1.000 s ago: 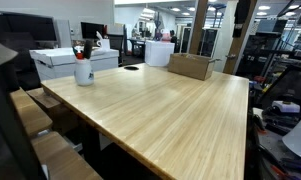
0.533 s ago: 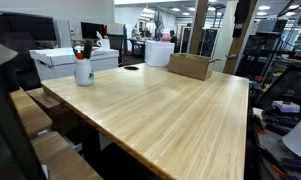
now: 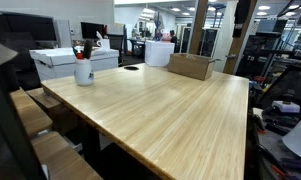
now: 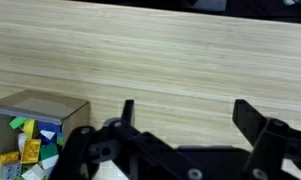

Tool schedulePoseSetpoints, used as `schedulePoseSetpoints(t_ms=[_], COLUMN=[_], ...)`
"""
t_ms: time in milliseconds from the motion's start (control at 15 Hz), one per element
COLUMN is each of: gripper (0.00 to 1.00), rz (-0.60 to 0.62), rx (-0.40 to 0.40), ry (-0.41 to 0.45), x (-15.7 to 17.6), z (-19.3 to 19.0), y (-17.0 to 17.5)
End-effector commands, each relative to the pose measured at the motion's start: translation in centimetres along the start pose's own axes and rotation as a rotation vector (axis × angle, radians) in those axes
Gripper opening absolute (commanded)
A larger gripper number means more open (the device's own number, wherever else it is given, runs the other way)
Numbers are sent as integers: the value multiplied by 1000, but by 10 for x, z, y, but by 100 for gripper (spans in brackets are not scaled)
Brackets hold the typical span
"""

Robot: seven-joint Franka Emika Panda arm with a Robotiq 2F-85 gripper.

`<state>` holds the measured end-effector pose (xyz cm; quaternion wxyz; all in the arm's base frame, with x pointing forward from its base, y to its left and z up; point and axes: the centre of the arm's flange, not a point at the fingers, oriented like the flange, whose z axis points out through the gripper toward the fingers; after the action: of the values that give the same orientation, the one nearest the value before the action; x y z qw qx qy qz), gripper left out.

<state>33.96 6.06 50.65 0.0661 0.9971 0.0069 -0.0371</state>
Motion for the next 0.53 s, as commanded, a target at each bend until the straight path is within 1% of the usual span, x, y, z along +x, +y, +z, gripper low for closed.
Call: schedulePoseSetpoints(t_ms=[0, 133, 333, 467], gripper=[100, 100, 100, 100], rz=[19, 66, 146, 189], rx=[-10, -24, -44, -54], ry=[35, 63, 148, 181], x=[4, 13, 30, 40], z=[-1, -1, -1, -1], y=[4, 11, 26, 36])
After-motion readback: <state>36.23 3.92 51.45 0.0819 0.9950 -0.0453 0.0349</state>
